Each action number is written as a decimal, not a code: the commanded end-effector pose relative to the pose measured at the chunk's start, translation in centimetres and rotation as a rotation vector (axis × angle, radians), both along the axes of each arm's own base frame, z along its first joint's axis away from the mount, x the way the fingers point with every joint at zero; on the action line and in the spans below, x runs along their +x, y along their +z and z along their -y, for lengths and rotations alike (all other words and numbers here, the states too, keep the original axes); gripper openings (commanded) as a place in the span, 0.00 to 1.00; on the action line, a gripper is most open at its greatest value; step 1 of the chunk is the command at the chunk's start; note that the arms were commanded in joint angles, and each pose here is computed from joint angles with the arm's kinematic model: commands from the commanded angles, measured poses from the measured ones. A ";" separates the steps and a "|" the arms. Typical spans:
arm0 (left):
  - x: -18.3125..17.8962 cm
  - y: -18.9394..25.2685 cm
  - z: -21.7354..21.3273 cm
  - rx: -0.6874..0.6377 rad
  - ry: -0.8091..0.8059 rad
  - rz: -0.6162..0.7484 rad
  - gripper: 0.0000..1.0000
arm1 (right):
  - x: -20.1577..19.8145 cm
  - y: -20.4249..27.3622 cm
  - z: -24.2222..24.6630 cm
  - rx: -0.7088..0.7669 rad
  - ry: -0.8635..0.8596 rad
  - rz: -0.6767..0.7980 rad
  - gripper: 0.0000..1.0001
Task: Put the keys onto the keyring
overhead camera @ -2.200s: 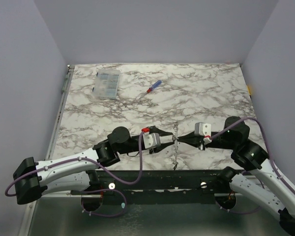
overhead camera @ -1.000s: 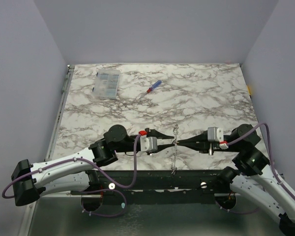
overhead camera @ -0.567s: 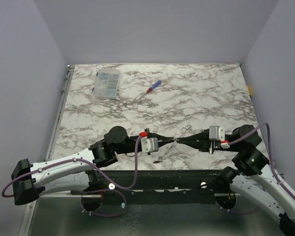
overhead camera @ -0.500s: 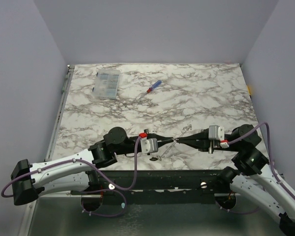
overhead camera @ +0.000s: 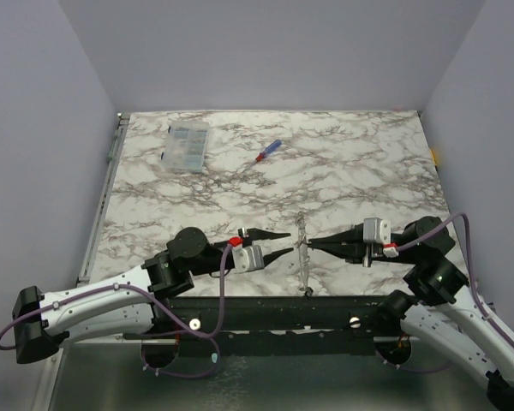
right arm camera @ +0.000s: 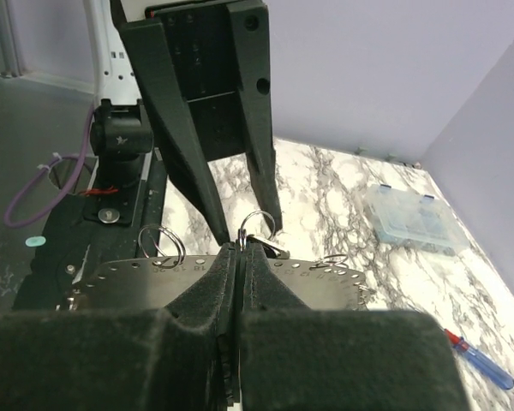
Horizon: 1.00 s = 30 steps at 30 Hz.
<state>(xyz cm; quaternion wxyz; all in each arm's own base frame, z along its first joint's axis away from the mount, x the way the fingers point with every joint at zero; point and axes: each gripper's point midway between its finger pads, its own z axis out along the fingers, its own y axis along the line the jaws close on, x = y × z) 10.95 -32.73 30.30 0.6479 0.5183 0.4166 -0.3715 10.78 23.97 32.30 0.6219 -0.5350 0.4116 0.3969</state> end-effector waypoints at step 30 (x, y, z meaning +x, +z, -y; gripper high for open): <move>-3.2 2.1 2.6 0.110 -0.248 0.098 0.42 | -2.3 0.4 0.3 -0.093 0.110 0.000 0.00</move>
